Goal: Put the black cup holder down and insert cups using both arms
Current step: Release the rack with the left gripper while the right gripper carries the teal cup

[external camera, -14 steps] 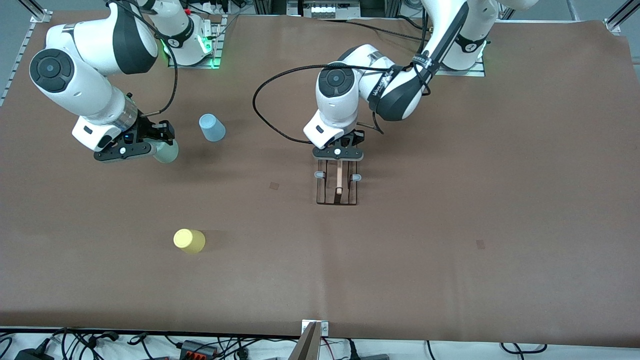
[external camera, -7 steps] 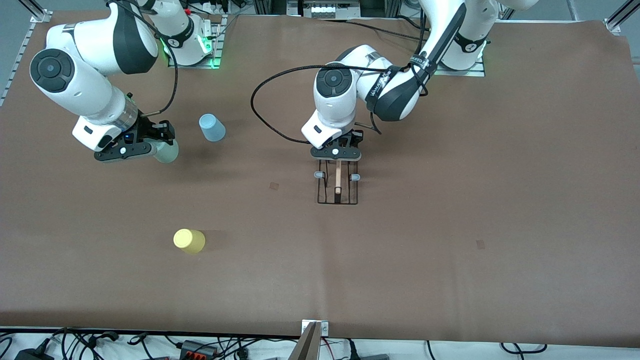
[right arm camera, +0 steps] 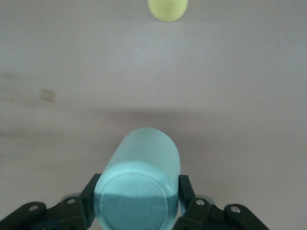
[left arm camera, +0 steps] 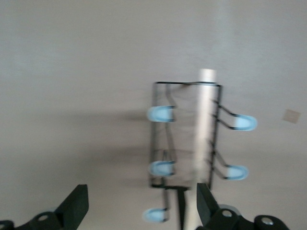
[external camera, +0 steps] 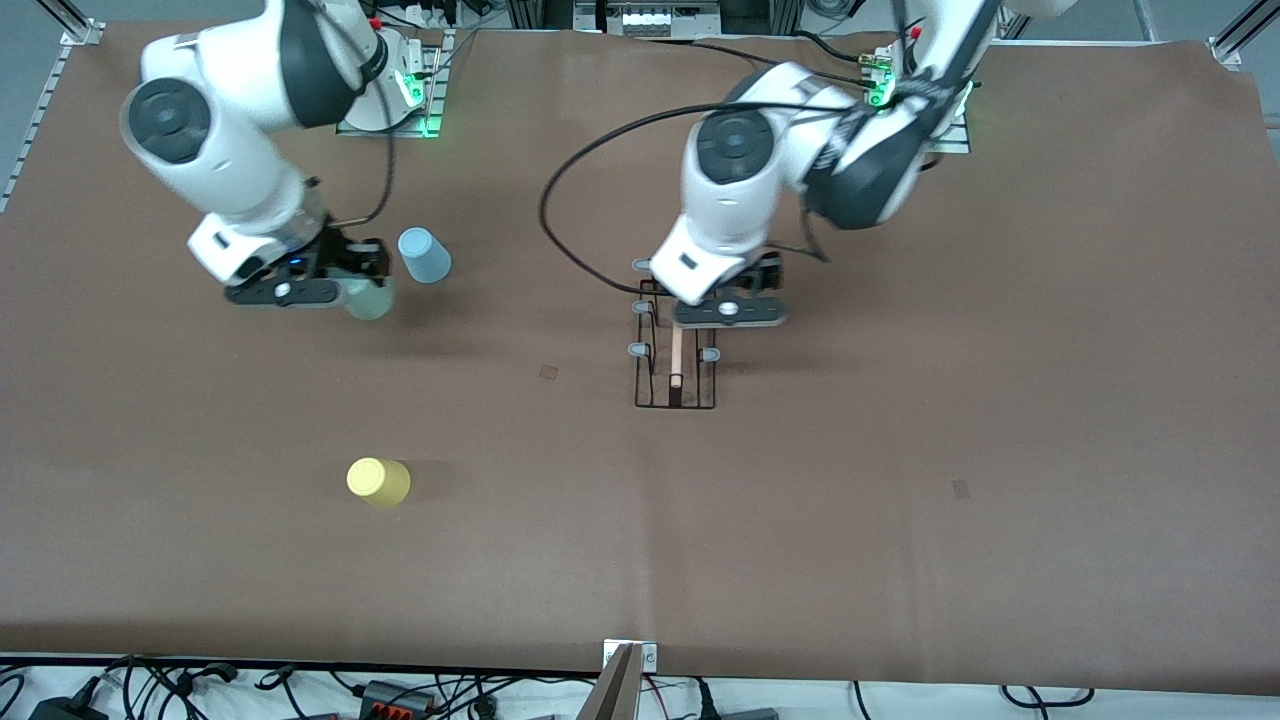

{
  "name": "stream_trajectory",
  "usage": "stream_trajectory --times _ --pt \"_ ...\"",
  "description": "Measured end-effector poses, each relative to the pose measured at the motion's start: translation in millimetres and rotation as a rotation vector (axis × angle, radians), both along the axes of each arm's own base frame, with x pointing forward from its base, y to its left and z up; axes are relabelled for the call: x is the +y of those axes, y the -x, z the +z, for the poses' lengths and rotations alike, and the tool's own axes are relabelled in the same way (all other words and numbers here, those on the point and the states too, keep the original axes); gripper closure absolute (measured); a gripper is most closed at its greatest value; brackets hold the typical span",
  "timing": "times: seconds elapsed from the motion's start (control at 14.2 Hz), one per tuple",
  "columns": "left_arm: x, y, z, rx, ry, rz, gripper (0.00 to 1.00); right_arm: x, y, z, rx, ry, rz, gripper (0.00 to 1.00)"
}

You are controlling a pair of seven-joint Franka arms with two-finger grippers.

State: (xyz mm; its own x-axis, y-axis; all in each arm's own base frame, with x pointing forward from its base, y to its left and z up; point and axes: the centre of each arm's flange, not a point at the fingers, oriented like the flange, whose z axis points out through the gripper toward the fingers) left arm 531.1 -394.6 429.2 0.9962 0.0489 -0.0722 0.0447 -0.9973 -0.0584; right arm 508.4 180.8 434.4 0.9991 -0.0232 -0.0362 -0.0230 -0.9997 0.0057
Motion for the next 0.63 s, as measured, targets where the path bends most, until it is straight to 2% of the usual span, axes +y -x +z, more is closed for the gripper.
stream_trajectory --times 0.35,0.49,0.63 --pt "126.5 -33.4 59.3 0.082 -0.015 -0.105 0.00 133.7 19.0 53.2 -0.045 -0.138 -0.245 0.32" --pt "180.1 -49.4 70.3 0.094 0.004 -0.170 0.00 189.6 31.0 54.3 -0.043 -0.150 -0.293 0.32" --pt "230.9 -63.5 75.2 0.099 0.024 -0.226 0.00 237.4 47.9 39.7 -0.062 -0.142 -0.317 0.32"
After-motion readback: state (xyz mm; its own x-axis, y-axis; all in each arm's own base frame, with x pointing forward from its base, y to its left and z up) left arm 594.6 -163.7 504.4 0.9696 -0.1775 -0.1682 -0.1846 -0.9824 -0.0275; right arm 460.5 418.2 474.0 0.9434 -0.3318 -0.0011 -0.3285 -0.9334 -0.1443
